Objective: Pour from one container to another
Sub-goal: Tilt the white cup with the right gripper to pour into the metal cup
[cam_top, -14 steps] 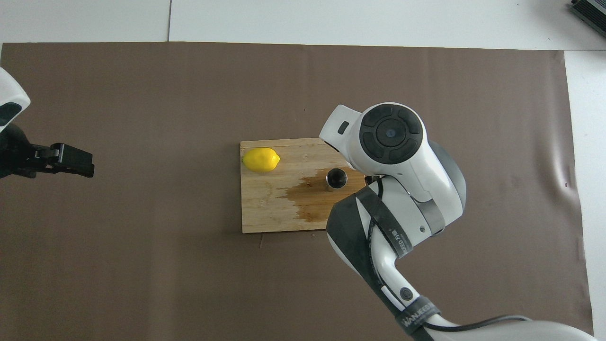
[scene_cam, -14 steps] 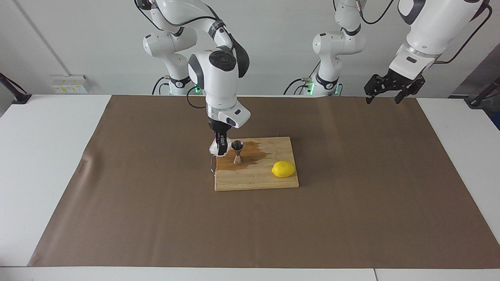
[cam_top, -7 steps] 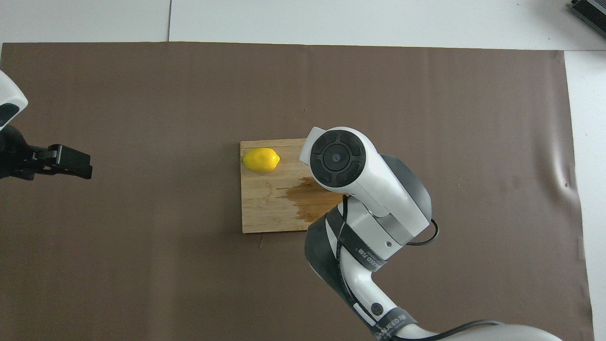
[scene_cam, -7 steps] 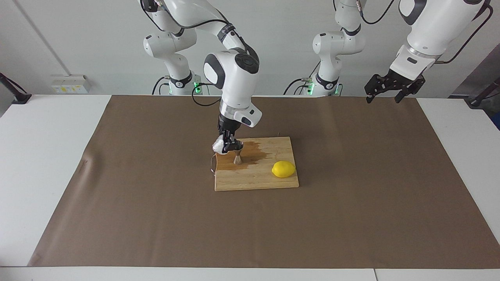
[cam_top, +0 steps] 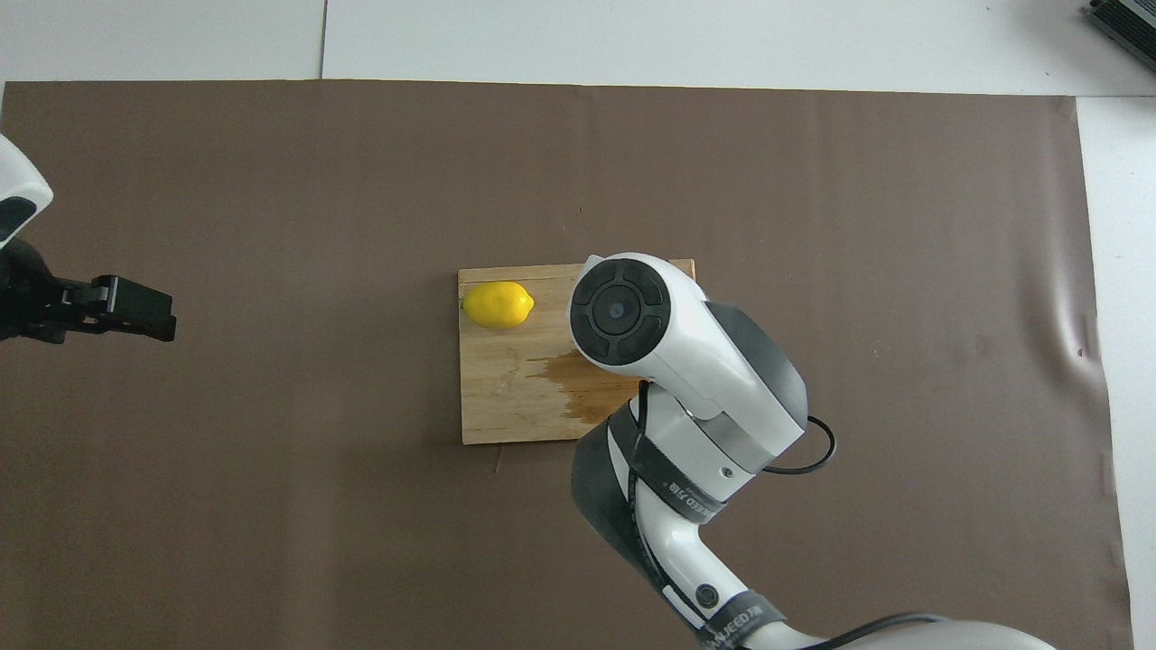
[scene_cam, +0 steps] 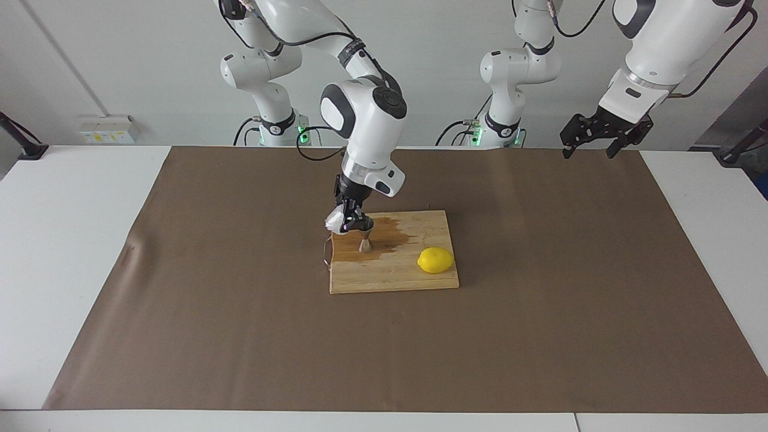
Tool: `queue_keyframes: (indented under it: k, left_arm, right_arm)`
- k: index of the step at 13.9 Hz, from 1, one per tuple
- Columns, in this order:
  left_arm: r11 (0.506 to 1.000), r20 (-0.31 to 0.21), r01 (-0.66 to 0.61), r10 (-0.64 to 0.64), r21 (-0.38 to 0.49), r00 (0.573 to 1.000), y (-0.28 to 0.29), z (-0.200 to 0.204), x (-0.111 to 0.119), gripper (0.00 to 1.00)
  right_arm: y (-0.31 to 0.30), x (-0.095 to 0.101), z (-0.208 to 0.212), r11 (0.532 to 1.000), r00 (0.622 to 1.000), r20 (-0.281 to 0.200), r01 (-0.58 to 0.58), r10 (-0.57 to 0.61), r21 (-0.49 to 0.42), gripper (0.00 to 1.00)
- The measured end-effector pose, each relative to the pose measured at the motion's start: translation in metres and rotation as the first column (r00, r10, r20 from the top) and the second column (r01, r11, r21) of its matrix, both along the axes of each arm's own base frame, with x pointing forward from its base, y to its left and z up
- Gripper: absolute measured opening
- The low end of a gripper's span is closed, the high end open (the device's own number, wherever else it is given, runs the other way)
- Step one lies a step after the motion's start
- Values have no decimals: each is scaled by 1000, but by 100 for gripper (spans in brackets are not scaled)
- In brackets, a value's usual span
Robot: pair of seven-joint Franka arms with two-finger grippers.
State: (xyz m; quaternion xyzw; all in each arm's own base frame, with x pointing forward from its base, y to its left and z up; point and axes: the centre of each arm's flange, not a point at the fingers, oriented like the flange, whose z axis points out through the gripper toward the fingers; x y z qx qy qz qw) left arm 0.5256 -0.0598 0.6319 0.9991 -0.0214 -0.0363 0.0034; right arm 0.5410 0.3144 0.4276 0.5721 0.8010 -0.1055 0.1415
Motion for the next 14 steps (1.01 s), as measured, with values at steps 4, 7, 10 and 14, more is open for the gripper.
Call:
queue_keyframes:
  k: [4,7,10,14]
  left_arm:
    - [1000,0,0,0,0,1000,0,0,0,100]
    - [1000,0,0,0,0,1000,0,0,0,100]
    - [1000,0,0,0,0,1000,0,0,0,100]
    - [1000,0,0,0,0,1000,0,0,0,100]
  right_arm:
    - [-2,3,10,999,1000,27,-12,13,-36,50]
    - [6,-3,13,994,999,26,-40,43,-101,50]
    - [34,-12,12,982,997,16,-75,79,-174,50]
    - [56,-15,0,965,990,28,-125,135,-230,50]
